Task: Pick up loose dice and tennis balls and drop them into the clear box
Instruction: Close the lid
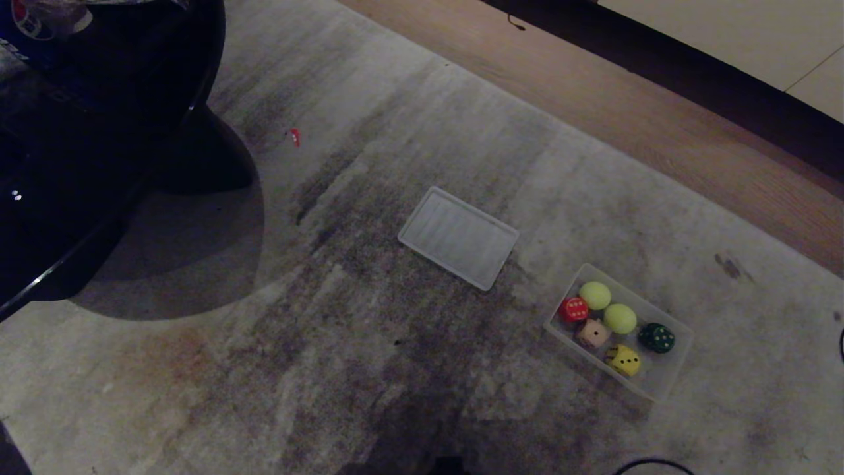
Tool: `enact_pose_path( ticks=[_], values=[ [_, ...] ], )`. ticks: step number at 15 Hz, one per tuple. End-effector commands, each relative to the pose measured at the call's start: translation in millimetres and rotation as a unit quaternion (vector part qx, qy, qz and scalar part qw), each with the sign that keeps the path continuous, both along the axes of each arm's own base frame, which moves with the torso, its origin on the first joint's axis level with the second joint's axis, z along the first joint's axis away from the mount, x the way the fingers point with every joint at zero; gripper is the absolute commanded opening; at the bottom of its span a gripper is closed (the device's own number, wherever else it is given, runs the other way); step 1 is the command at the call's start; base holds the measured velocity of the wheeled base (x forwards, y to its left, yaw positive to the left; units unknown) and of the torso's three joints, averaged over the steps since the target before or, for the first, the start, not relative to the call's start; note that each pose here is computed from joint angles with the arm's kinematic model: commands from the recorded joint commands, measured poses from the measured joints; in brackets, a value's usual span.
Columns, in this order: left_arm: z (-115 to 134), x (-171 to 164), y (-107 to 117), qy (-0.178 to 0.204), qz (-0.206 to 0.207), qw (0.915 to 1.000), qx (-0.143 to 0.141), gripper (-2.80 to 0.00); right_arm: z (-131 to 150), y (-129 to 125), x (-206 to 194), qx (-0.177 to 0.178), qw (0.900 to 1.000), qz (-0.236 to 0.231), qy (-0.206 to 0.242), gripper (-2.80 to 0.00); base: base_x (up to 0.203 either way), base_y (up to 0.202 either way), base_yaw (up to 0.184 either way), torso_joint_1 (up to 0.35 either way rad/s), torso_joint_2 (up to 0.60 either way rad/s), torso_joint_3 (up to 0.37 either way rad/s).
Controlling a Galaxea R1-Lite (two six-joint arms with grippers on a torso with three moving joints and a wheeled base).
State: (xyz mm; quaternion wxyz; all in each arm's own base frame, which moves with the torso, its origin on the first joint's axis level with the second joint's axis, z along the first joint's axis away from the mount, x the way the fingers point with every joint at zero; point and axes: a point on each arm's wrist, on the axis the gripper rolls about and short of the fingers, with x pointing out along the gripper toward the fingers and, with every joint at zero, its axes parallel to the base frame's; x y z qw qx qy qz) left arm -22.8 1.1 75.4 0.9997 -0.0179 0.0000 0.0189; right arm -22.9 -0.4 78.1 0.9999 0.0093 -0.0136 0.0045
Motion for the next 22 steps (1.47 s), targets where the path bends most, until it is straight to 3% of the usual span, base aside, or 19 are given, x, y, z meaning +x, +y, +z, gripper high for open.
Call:
enact_pose_path(
  ticks=[1,11,18,22],
  values=[
    [-0.3,0.2,0.0,0.001,0.0,1.0,0.0,-2.8,-2.4,0.0,0.8,0.0,1.0,0.0,0.004,-2.8,0.0,0.0,0.0,0.002,0.0,0.206],
    [-0.4,0.2,0.0,0.002,0.0,1.0,0.0,-2.8,-2.5,0.0,0.8,-0.001,1.0,0.001,0.005,-2.8,0.0,0.0,0.0,0.001,0.0,0.196],
    [-0.3,0.2,0.0,0.001,0.001,1.0,-0.006,-2.8,-2.5,0.0,0.9,0.0,1.0,0.0,0.006,-2.8,0.0,0.0,0.0,0.002,0.0,0.024],
    [-0.3,0.2,0.0,0.001,0.001,1.0,-0.005,-2.8,-2.5,0.0,0.8,-0.001,1.0,0.0,0.005,-2.8,0.172,0.0,-0.002,0.002,0.0,0.005]
  ],
)
